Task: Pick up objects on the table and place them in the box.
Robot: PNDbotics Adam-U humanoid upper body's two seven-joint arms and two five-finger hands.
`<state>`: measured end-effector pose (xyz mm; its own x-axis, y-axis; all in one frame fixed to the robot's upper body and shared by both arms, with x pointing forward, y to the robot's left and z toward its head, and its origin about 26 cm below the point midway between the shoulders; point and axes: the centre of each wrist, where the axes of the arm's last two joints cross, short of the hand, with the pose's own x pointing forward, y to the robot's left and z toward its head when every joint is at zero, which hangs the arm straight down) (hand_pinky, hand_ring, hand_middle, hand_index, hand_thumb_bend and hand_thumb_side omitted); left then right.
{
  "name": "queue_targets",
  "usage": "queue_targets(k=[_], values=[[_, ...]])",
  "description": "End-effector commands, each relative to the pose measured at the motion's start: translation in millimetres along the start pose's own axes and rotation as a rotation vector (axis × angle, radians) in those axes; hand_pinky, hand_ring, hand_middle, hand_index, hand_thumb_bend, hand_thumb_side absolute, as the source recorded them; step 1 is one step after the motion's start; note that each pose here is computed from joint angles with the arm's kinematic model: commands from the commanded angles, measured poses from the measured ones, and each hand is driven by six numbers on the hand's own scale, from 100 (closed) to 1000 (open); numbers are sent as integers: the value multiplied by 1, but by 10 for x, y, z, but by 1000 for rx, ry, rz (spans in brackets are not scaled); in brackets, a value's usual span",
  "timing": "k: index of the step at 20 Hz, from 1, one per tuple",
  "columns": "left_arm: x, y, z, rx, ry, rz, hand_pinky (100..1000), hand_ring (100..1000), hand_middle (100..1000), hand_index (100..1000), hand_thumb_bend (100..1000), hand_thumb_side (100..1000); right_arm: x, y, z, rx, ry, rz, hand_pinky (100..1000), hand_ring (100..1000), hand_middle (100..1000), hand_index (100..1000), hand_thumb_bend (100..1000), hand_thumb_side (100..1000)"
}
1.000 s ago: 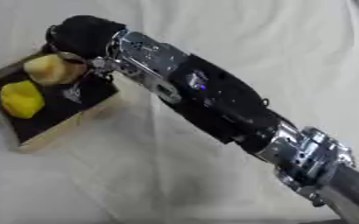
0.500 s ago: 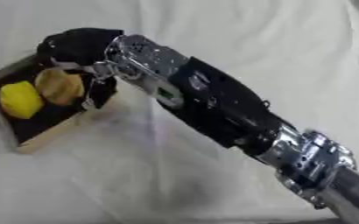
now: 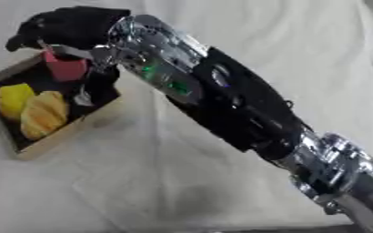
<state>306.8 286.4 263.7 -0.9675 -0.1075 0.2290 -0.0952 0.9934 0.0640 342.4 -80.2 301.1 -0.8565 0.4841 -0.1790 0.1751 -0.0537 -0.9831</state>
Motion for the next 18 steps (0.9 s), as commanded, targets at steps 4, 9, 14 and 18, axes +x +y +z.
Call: queue_targets(k=[4,9,14,18], values=[[47,31,-49,-5,-23,-12,695,684,628,765,100,350,75,-663,552,-222,-13,-62,933,956,852,938,100,100],[48,41,-45,-5,-23,-20,694,684,627,765,100,349,20,-895,925,-358,10,-126,929,945,839,922,100,100],[51,72,-28,-19,-9,-44,691,683,626,765,100,359,-173,-948,1216,-488,36,-178,916,916,801,884,100,100],[65,156,-9,-56,21,-105,687,681,623,765,100,371,-336,-945,1502,-605,63,-182,911,898,782,867,100,100]])
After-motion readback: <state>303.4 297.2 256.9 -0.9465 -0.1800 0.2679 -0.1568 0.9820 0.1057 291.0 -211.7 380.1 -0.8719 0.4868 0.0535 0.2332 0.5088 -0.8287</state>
